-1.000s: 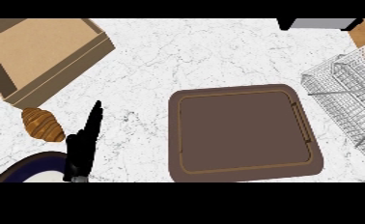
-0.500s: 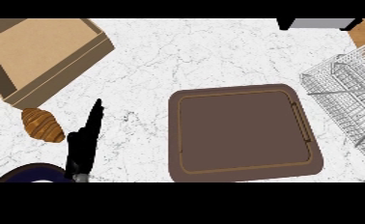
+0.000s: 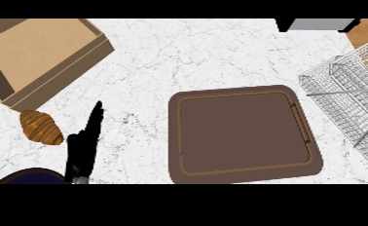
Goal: Pick the cupcake from the tray and place it in the tiered basket
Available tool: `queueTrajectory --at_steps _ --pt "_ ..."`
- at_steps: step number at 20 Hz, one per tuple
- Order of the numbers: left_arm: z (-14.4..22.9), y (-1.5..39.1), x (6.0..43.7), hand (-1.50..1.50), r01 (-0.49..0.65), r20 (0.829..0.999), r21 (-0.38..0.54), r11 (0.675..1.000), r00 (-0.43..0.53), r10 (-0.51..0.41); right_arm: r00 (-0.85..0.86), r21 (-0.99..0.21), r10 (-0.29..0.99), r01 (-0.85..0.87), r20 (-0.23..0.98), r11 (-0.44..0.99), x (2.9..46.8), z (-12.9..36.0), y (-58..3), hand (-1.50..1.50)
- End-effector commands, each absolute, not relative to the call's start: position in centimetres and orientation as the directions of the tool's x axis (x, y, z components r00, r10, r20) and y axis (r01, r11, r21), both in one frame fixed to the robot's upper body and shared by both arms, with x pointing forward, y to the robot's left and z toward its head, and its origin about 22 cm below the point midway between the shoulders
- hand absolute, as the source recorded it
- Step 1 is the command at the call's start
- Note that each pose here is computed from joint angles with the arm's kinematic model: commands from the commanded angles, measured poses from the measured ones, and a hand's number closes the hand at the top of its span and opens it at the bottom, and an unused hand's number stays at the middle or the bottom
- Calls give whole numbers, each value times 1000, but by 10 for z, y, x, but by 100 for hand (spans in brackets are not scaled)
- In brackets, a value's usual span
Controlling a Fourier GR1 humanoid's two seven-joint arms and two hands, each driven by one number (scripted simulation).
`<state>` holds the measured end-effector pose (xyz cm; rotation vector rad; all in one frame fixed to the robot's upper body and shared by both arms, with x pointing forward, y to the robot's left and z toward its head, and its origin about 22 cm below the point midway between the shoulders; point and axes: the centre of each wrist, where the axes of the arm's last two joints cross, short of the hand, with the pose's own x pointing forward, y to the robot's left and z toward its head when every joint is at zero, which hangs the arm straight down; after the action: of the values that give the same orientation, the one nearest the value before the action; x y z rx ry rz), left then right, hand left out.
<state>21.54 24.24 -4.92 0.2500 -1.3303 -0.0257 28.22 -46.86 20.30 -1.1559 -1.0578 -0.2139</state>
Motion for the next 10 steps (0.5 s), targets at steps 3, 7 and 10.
queueTrajectory --at_steps 3,7,10 --pt "-52 261 215 0 -124 954 189 974 260 -152 337 -421 252 740 907 525 289 202 -464 -150" --pt "-55 243 214 0 -128 948 196 972 279 -154 224 -306 218 811 950 499 284 193 -466 -150" --pt "-48 243 217 0 -136 955 183 974 259 -143 159 -255 279 901 947 350 261 208 -488 -150"
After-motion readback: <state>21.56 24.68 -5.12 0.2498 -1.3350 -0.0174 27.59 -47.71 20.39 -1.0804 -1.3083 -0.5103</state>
